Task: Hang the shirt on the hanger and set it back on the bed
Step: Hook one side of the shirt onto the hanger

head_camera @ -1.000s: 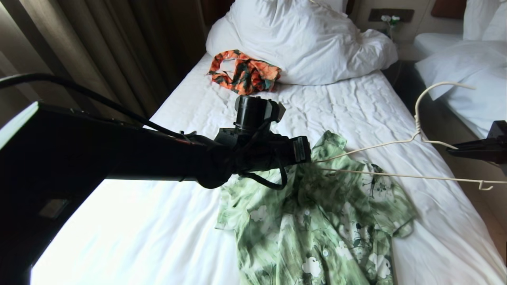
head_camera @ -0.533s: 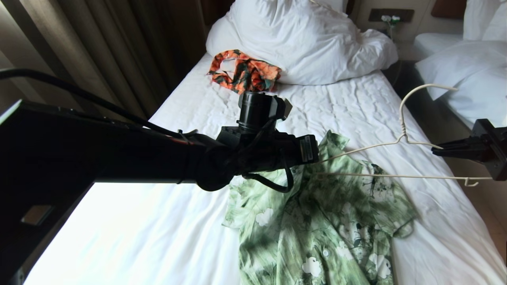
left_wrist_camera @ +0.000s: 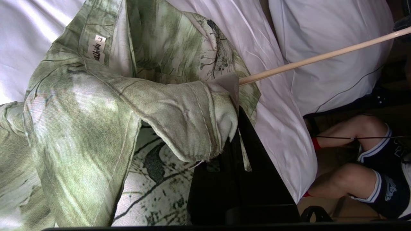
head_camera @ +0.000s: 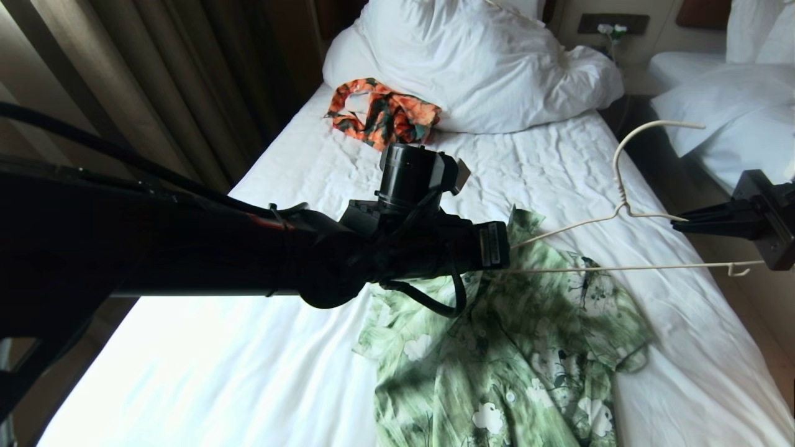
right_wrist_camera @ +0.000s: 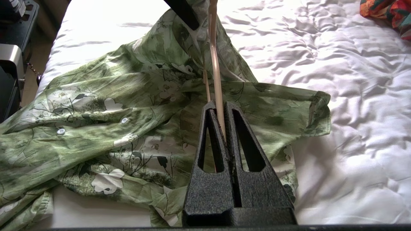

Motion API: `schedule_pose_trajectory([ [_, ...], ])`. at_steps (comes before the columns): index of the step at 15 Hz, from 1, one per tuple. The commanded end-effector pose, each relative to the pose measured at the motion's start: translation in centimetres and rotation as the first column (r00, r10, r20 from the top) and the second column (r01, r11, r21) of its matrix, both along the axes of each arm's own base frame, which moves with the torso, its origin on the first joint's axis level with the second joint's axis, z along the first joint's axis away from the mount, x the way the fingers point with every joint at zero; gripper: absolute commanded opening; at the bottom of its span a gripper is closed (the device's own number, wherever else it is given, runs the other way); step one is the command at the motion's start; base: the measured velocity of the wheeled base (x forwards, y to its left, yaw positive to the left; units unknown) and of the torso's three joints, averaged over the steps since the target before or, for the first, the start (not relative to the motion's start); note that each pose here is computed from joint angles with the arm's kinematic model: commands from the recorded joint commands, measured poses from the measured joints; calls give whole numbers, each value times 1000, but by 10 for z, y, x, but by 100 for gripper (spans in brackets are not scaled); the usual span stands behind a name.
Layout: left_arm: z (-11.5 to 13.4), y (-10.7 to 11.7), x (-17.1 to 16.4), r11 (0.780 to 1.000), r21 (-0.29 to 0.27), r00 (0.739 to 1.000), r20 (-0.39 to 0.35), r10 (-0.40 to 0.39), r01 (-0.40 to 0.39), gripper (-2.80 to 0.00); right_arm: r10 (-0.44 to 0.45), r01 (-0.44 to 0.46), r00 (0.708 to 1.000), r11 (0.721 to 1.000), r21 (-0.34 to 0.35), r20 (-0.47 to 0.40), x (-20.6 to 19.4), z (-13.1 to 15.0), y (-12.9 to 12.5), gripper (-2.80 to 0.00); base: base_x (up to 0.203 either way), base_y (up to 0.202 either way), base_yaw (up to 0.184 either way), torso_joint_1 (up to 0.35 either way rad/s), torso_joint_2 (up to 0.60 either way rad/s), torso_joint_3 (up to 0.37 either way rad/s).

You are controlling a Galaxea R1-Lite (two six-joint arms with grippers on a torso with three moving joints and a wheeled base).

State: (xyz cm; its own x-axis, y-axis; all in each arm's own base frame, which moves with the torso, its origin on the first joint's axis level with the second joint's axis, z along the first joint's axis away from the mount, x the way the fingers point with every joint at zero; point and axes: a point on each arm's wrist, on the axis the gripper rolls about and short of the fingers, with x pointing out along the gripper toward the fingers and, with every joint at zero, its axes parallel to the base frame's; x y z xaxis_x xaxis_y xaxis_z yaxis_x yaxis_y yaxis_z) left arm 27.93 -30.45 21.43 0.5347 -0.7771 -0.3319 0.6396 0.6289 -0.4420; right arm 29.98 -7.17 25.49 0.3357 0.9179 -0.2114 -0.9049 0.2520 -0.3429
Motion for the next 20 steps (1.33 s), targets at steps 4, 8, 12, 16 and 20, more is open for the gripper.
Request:
schedule_pose_trajectory([
  [4,-14,2,10,999,25,999,-21,24,-24,-280,6,-6,999,1000,-8,35,-7,10,3,-280,0,0,0,0,0,0],
  [8,-18,5,10,999,39,1000,-22,22,-21,-280,10,-10,999,1000,-13,40,-7,12,5,-280,0,0,0,0,0,0],
  [12,-6,-4,2,1000,7,1000,-3,-8,8,-280,43,-42,997,999,-21,66,1,12,13,-280,0,0,0,0,0,0],
  [16,-10,-5,1,1000,16,1000,-11,-11,11,-280,62,-58,992,998,-34,111,11,17,17,-280,0,0,0,0,0,0],
  [20,2,-10,-2,1000,-19,1000,3,-20,20,-280,65,-62,992,998,-33,113,11,18,18,-280,0,0,0,0,0,0],
])
